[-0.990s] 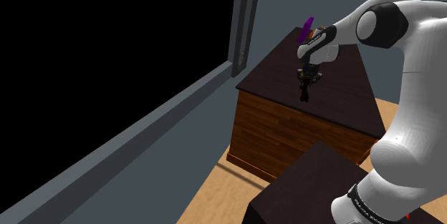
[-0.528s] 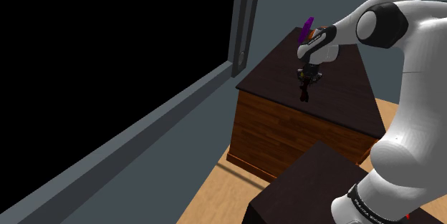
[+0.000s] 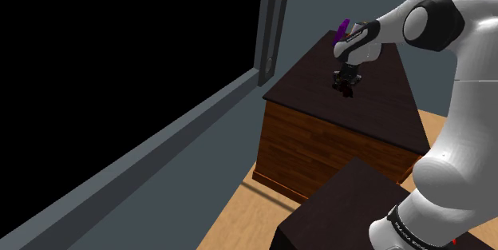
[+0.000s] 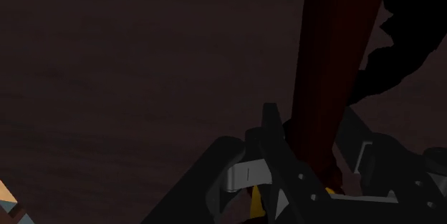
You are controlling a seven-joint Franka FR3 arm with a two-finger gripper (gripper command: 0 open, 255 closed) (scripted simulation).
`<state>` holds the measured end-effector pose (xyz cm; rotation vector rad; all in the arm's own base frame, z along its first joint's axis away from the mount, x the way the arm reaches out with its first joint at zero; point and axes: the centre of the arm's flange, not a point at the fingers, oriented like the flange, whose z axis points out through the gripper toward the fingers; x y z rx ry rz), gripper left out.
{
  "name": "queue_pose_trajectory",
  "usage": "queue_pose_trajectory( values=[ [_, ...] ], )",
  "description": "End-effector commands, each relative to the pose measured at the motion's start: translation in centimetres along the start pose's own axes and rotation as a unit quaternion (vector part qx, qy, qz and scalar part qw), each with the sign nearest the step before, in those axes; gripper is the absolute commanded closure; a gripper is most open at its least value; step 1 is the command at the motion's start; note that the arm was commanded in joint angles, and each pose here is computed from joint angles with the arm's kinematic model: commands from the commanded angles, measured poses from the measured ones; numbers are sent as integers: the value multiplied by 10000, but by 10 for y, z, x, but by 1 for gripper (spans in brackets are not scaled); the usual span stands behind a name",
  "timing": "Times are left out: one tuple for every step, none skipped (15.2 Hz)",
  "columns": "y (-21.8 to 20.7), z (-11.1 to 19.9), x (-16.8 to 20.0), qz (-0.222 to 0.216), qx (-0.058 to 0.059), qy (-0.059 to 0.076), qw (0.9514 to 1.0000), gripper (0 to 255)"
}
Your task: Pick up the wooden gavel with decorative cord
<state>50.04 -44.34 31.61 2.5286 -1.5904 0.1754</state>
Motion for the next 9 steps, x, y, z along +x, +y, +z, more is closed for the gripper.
queue_pose_trajectory(
  values=[
    [1, -11, 2, -1, 2, 3, 10000, 255],
    [1, -16, 3, -1, 2, 3, 10000, 255],
    [2, -21, 4, -1, 2, 3, 10000, 255],
    [2, -27, 5, -1, 2, 3, 10000, 255],
    [2, -32, 6, -1, 2, 3, 10000, 255],
    [3, -37, 7, -1, 2, 3, 10000, 255],
    [3, -42, 8, -1, 2, 3, 10000, 255],
    [3, -43, 8, -1, 2, 3, 10000, 255],
    [3, -43, 8, -1, 2, 3, 10000, 255]
  ],
)
